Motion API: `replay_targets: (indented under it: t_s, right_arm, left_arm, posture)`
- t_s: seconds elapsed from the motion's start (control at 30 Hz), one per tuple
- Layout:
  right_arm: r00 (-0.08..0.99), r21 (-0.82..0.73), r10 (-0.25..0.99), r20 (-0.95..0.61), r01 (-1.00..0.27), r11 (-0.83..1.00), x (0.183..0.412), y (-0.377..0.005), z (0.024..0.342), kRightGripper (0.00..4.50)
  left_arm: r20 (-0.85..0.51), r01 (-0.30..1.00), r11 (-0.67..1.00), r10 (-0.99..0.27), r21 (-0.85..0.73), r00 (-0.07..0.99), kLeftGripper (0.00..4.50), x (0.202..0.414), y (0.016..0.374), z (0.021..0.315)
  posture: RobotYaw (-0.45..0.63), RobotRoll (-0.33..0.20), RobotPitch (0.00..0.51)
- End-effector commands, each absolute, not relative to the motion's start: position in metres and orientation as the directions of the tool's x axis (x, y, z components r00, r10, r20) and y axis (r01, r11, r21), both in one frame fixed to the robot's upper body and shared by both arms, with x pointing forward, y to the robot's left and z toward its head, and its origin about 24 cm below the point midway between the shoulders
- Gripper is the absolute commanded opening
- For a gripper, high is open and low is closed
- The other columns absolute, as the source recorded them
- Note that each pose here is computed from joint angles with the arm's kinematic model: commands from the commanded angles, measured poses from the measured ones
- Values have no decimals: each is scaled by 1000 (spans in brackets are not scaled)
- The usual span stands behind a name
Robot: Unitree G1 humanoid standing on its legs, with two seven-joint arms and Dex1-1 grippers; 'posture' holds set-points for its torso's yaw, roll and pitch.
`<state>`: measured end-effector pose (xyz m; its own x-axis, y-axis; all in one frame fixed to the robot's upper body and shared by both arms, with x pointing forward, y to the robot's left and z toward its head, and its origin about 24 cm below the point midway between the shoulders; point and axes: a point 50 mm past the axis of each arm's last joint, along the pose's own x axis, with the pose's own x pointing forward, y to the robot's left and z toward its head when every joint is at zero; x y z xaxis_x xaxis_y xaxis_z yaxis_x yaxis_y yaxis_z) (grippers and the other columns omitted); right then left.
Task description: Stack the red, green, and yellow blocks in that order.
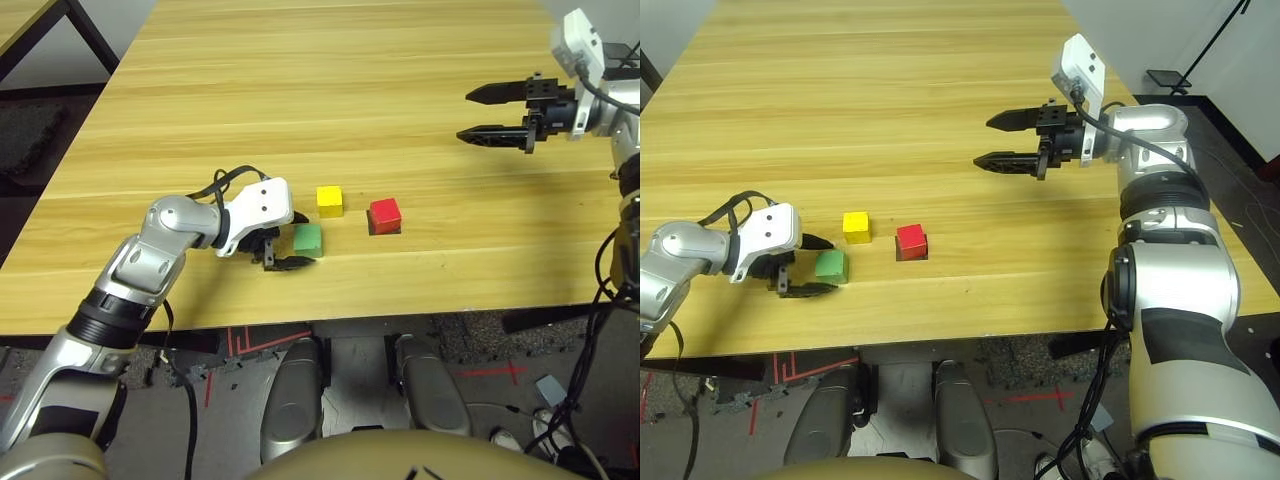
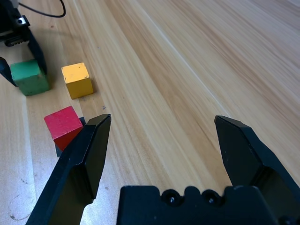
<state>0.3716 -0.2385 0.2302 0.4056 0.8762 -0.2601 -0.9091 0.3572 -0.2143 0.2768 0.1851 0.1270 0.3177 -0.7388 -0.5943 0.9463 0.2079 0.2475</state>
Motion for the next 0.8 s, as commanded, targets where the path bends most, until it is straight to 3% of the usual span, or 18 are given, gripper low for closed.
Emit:
replay_targets:
  t_s: [0.03, 0.23, 0.4, 0.67, 0.8]
  right_arm:
    - [431, -213, 870, -238, -898, 386, 370, -245, 230, 4500]
    - [412, -178, 881, -231, -908, 378, 363, -255, 220, 4500]
    - [383, -128, 890, -246, -923, 362, 351, -269, 197, 4500]
    - [383, -115, 891, -245, -924, 366, 337, -284, 177, 4500]
    - [316, -91, 920, -230, -949, 303, 334, -272, 174, 4500]
  left_arm:
    - [-609, 940, 233, -717, 251, 340, 2084, 274, 180, 139]
    - [-550, 924, 258, -746, 283, 377, 2084, 270, 156, 197]
    - [-500, 936, 247, -795, 250, 343, 2084, 274, 126, 220]
    - [-498, 948, 232, -809, 217, 311, 2084, 297, 96, 205]
    - [-513, 944, 240, -794, 226, 325, 2084, 308, 91, 193]
  posture:
    - [271, -86, 123]
    - [282, -58, 129]
    - [270, -41, 133]
    - [215, -26, 130]
    - [193, -24, 131]
